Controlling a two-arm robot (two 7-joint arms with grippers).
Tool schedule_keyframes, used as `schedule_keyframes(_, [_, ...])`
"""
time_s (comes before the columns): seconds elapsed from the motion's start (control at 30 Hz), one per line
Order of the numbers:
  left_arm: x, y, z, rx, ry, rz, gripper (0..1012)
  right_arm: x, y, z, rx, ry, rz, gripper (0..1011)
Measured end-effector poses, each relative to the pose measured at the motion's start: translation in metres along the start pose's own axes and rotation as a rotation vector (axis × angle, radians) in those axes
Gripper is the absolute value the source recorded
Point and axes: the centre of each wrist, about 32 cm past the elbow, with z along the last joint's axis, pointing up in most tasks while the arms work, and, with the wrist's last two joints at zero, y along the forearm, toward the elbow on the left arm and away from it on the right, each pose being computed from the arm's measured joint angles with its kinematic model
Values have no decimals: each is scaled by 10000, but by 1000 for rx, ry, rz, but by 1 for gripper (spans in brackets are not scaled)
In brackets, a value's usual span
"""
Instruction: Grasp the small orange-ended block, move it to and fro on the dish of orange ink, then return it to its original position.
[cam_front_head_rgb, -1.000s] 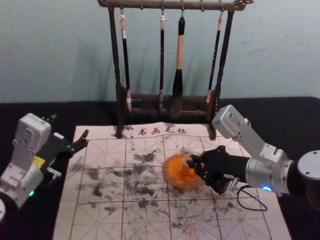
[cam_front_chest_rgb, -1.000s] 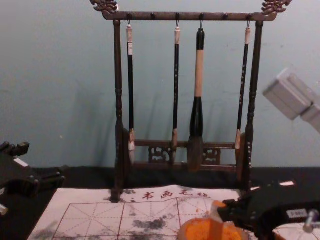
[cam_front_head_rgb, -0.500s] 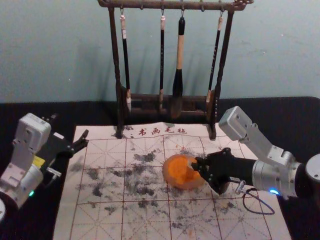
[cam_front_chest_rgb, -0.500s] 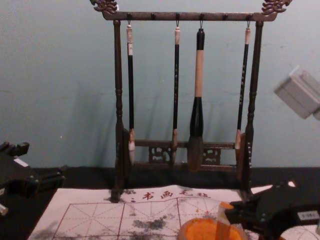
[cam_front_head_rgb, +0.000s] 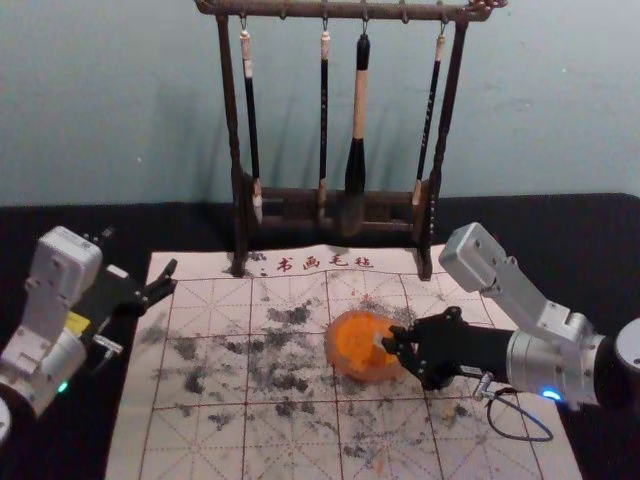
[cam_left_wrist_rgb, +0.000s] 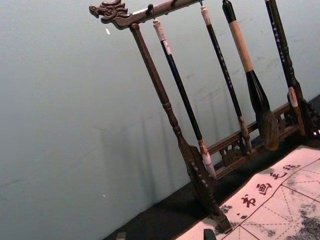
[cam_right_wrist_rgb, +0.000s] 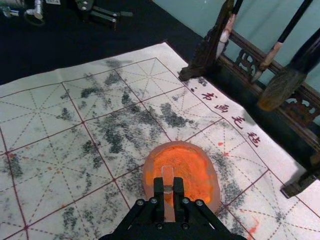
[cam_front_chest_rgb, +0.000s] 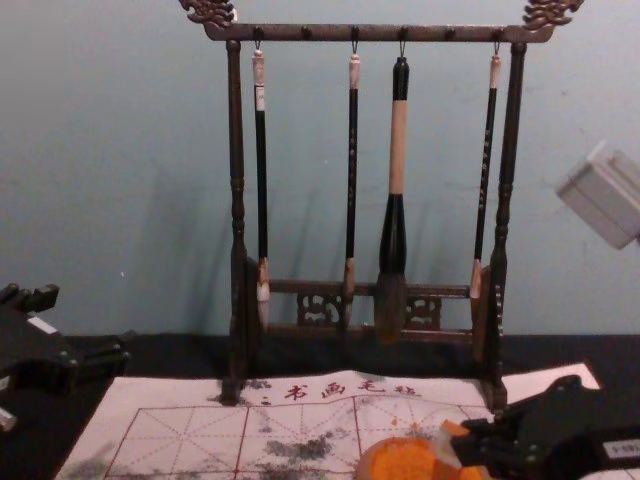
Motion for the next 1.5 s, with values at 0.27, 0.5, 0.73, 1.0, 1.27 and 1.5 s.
schedule_keyframes(0.27, [0,0,0,0,0,0,1001,-33,9,14,4,1,15,57])
schedule_keyframes(0.5, [0,0,0,0,0,0,1001,-60,35,34,8,-2,34,57])
schedule_keyframes(0.73, [0,0,0,0,0,0,1001,-91,59,63,15,-1,52,57])
schedule_keyframes(1.0, [0,0,0,0,0,0,1001,-90,81,93,21,-1,50,57])
schedule_keyframes(1.27, [0,0,0,0,0,0,1001,-55,117,106,22,3,32,57])
schedule_keyframes(1.5, [0,0,0,0,0,0,1001,-12,142,101,15,7,12,57])
